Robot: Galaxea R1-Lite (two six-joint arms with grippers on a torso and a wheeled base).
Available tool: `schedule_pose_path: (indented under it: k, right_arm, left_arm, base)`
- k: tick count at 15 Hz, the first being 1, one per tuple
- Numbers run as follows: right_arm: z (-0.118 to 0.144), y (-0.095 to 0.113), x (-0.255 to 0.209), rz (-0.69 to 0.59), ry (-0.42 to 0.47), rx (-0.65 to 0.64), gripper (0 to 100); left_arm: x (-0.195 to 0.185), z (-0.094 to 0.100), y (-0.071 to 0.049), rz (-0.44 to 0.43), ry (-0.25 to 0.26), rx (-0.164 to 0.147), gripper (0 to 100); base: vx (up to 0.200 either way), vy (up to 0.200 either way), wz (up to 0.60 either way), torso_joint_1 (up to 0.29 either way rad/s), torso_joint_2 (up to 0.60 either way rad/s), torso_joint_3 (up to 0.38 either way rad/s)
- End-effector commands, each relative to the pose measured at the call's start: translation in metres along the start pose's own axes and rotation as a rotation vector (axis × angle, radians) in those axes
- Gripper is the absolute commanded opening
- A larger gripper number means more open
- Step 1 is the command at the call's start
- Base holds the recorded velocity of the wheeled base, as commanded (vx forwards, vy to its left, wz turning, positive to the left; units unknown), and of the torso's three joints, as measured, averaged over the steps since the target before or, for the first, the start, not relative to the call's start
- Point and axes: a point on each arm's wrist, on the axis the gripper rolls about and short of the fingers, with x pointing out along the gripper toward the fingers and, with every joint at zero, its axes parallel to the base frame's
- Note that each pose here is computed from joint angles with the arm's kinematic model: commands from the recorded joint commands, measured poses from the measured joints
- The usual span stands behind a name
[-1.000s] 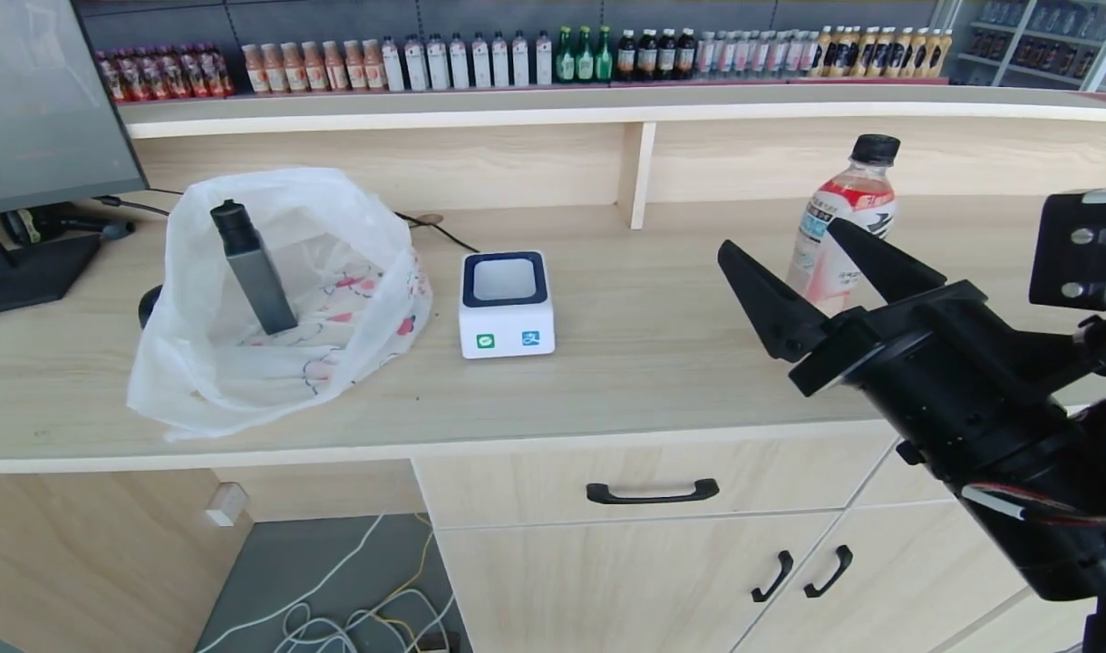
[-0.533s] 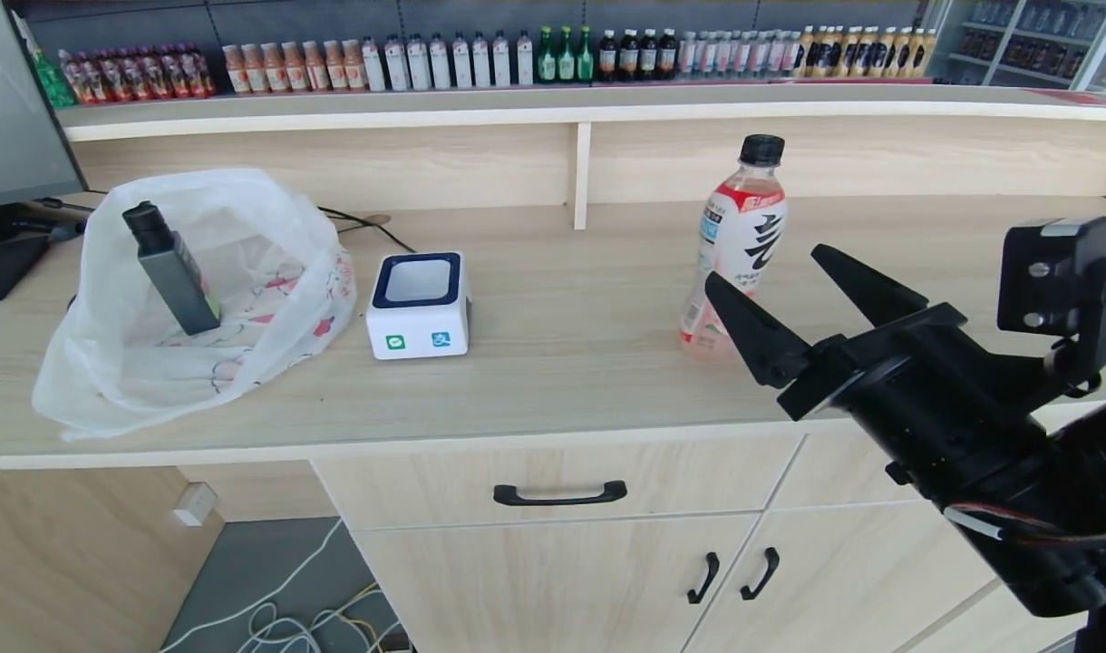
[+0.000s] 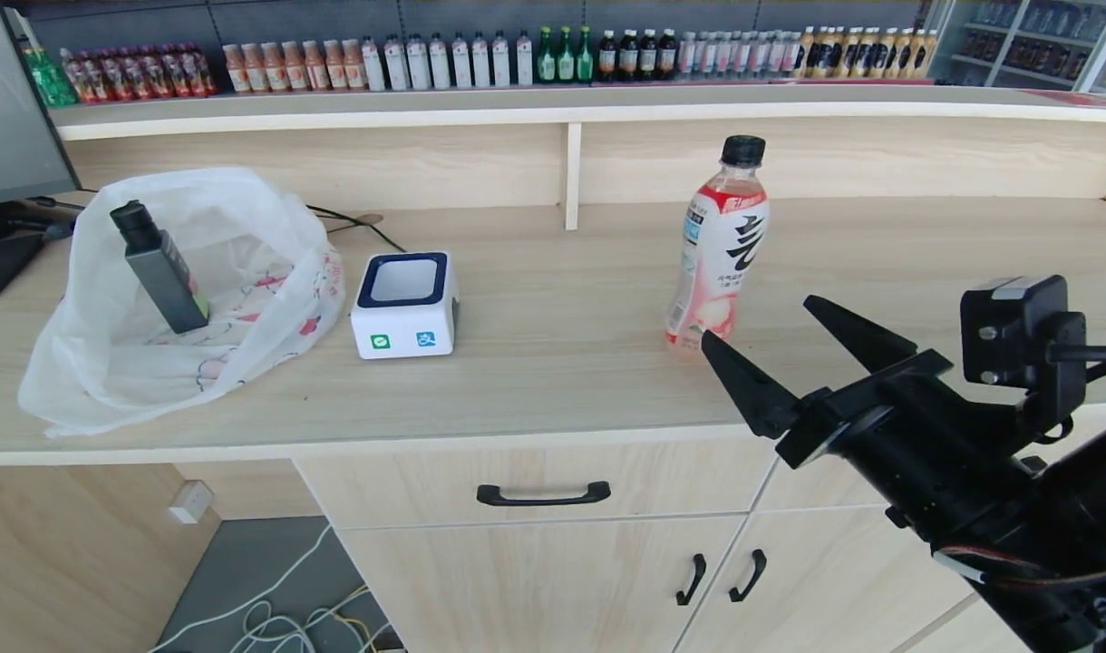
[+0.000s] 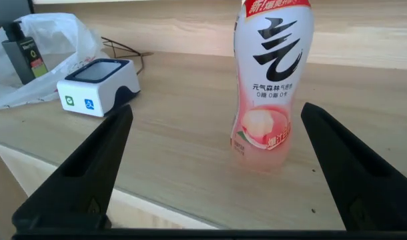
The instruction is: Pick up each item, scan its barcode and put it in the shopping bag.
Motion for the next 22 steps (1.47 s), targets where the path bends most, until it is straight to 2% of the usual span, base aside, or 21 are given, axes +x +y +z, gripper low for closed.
schedule_pose_path:
  k: [1,4,8,10,13,15,18,20,22]
  right_arm:
    - [-0.003,-0.001,-0.001,-0.029,0.018,-0.004,100]
    - [0.002,-0.002,0.008,-0.063,-0.012,0.005,100]
    - [0.015,0.0,0.035,-0.058,0.049,-0.007,100]
    - [0.027,-0.003,0.054,-0.051,0.067,-0.016,100]
    - [0.029,-0.012,0.064,-0.077,0.114,-0.021,100]
    - [0.029,-0.014,0.068,-0.078,0.127,-0.013,100]
    - [0.015,-0.018,0.072,-0.084,0.176,-0.009,100]
    - [0.009,-0.033,0.079,-0.111,0.185,-0.023,100]
    - [0.004,-0.035,0.082,-0.116,0.196,-0.022,100]
  left_arm:
    - [0.0,0.0,0.0,0.001,-0.001,0.0,100]
    - [0.0,0.0,0.0,0.001,-0.001,0.0,100]
    - [0.0,0.0,0.0,0.001,-0.001,0.0,100]
    - [0.0,0.0,0.0,0.001,-0.001,0.0,100]
    - [0.0,0.0,0.0,0.001,-0.001,0.0,100]
    - [0.0,0.0,0.0,0.001,-0.001,0.0,100]
    - [0.0,0.0,0.0,0.001,-0.001,0.0,100]
    - [0.0,0.0,0.0,0.001,-0.001,0.0,100]
    - [0.0,0.0,0.0,0.001,-0.001,0.0,100]
  base:
    - [0.0,0.0,0.0,0.0,0.0,0.0]
    - [0.0,0.0,0.0,0.0,0.0,0.0]
    - [0.0,0.0,0.0,0.0,0.0,0.0]
    - [0.0,0.0,0.0,0.0,0.0,0.0]
    - [0.0,0.0,0.0,0.0,0.0,0.0]
    - [0.0,0.0,0.0,0.0,0.0,0.0]
    - [0.0,0.0,0.0,0.0,0.0,0.0]
    - [0.0,0.0,0.0,0.0,0.0,0.0]
    - [0.0,0.0,0.0,0.0,0.0,0.0]
